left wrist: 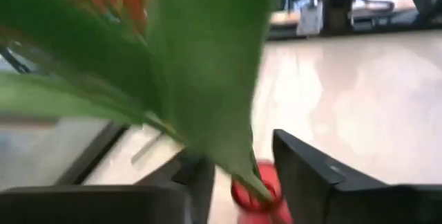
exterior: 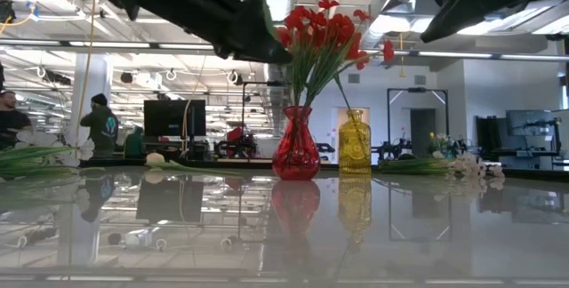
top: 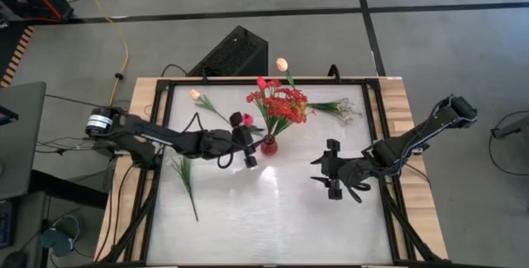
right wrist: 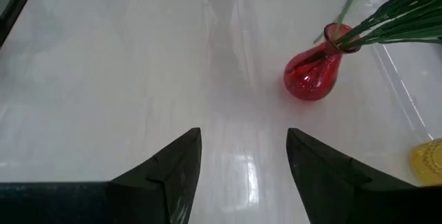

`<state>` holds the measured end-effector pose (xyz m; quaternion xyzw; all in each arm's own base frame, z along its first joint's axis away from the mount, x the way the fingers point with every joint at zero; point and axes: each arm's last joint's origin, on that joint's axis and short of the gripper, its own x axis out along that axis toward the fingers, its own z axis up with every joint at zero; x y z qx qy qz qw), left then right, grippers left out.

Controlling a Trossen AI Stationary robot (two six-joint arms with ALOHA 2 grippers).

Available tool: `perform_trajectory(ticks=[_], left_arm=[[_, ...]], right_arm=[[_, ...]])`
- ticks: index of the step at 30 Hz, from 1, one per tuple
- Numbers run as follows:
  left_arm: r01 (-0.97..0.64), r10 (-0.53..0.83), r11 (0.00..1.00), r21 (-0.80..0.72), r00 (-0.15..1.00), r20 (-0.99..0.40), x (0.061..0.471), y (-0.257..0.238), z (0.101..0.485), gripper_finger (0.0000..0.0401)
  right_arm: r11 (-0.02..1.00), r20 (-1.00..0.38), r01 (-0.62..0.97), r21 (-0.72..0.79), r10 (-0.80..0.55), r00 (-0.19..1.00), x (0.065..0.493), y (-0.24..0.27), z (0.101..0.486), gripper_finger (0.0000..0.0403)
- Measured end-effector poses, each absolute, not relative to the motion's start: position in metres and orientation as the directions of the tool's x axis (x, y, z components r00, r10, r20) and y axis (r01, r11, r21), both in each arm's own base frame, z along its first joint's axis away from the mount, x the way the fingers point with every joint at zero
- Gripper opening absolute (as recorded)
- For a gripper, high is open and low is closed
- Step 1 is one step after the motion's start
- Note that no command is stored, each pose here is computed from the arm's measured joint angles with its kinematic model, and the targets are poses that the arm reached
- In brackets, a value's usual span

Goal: Sort flowers into vase by color
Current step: Put the red tulip into the red vase, then put the white tulip into the yellow vase

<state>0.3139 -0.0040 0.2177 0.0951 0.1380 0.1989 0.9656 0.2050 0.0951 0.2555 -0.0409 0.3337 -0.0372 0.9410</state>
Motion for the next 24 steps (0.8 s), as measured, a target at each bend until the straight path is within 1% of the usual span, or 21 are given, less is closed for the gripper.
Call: perform_trajectory(ticks=[5, 9, 13, 17, 19, 22, 24], left_arm=[[-0.322, 0.372, 0.926, 0.195, 0.861, -0.346, 0.297, -0.004, 0.223, 0.0197], [-0.28, 0.31, 0.951, 0.132, 0.862, -0.401, 0.283, -0.005, 0.233, 0.0227], [-0.234, 0.232, 0.97, 0.059, 0.839, -0.493, 0.267, -0.007, 0.245, 0.0233], [-0.237, 0.194, 0.971, 0.016, 0.754, -0.628, 0.252, -0.007, 0.263, 0.0229], [-0.247, 0.173, 0.969, -0.008, 0.699, -0.694, 0.245, -0.008, 0.273, 0.0226], [-0.272, 0.149, 0.962, -0.04, 0.638, -0.756, 0.239, -0.008, 0.288, 0.0223], [-0.302, 0.169, 0.953, -0.024, 0.595, -0.786, 0.234, -0.007, 0.295, 0.0222]], right_arm=[[0.991, -0.634, 0.027, -0.127, -0.102, 0.766, 0.204, 0.095, 0.255, 0.0238], [0.988, -0.634, 0.015, -0.151, -0.108, 0.766, 0.205, 0.093, 0.255, 0.0238], [0.985, -0.654, 0.017, -0.171, -0.126, 0.746, 0.2, 0.088, 0.255, 0.0238], [0.983, -0.668, 0.038, -0.179, -0.15, 0.729, 0.188, 0.078, 0.261, 0.0238], [0.983, -0.649, 0.065, -0.174, -0.164, 0.743, 0.183, 0.072, 0.267, 0.0238], [0.976, -0.621, 0.118, -0.181, -0.206, 0.756, 0.175, 0.062, 0.275, 0.0238], [0.969, -0.602, 0.159, -0.189, -0.242, 0.761, 0.17, 0.055, 0.279, 0.0238]])
